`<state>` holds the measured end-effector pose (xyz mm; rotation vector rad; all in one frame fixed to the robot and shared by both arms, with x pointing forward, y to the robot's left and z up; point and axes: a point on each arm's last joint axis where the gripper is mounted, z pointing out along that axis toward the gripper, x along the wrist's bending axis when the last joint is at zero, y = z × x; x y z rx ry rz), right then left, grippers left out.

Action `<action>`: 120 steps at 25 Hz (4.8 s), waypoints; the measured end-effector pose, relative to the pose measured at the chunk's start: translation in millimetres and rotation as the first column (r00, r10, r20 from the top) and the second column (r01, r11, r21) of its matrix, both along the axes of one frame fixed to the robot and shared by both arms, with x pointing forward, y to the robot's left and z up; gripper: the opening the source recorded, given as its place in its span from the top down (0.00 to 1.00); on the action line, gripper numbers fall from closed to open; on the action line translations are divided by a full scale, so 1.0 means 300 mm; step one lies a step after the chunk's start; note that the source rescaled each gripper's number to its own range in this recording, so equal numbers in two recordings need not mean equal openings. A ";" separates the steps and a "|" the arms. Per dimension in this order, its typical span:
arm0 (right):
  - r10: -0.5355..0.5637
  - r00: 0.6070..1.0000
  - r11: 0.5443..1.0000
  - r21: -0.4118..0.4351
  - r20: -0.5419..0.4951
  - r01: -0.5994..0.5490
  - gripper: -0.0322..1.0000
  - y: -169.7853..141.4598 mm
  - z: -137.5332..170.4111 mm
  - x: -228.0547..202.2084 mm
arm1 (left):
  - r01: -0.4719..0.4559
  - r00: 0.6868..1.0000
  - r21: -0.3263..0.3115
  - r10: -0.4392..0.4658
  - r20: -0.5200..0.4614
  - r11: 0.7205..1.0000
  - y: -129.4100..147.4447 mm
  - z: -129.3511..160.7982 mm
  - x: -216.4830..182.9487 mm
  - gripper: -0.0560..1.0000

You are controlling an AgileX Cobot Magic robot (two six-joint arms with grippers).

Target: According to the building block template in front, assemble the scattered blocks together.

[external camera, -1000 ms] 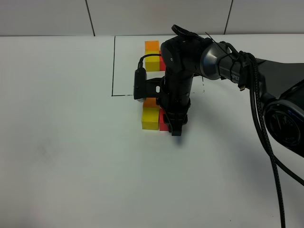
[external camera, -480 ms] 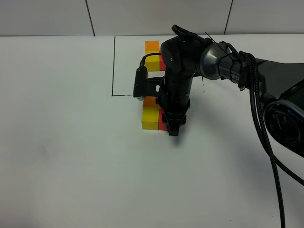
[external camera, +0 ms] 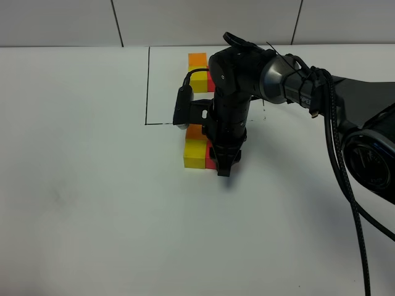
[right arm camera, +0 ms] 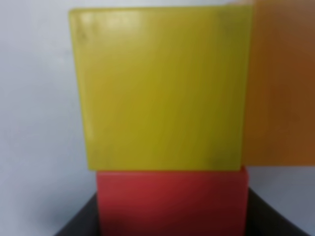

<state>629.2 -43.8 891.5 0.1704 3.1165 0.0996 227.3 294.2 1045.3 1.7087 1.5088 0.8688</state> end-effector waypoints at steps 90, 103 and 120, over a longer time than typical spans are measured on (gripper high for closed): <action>-0.973 0.214 0.216 0.632 0.080 0.744 0.11 -0.839 0.632 -1.022 | 0.000 1.000 0.000 0.000 0.000 1.000 0.000 0.000 0.000 0.27; -0.950 0.290 0.289 0.685 0.118 0.668 0.11 -0.813 0.547 -1.186 | 0.000 1.000 0.000 0.000 0.000 1.000 0.000 0.000 0.000 0.27; -0.983 0.161 0.154 0.848 0.082 0.507 0.24 -0.822 0.539 -1.317 | -0.001 1.000 0.001 0.001 0.000 1.000 0.000 0.000 0.000 0.27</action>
